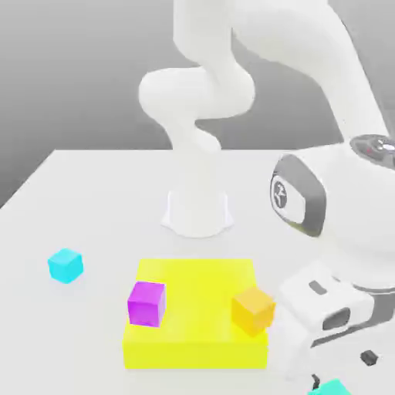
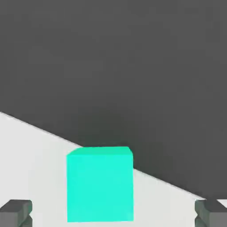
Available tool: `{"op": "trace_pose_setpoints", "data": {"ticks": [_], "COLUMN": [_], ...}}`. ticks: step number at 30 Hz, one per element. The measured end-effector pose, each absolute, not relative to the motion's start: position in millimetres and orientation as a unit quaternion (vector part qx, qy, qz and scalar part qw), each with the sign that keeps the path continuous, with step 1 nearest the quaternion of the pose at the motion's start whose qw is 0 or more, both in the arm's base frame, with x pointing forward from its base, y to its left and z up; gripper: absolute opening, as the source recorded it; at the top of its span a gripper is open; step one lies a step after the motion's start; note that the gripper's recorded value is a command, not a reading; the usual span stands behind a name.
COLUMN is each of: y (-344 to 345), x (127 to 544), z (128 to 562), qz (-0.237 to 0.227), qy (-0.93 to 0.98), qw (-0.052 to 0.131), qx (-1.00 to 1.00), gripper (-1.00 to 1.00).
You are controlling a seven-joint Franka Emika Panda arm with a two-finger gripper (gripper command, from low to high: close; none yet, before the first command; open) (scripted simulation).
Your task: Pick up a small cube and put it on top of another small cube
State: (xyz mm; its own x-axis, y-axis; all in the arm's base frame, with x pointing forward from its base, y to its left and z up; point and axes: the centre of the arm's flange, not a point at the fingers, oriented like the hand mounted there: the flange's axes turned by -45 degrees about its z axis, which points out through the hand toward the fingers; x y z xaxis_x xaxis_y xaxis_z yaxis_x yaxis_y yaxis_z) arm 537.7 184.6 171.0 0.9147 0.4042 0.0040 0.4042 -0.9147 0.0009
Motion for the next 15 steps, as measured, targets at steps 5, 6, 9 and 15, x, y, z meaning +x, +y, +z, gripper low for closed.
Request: {"op": "trace_pose_setpoints", "data": {"ticks": [5,6,9,15], "y": [185.2,185.2,185.3,135.2], "x": [536.7,536.7,536.4,537.8], "z": [140.7,140.7,137.5,201.0], "qz": [0.001,0.001,0.0,0.001], "qy": [0.207,0.207,0.208,0.194], "qw": [0.0,0.0,0.0,0.017], "qx": [0.978,0.978,0.978,0.981], "gripper": [-1.0,-1.0,-1.0,-1.0]}}
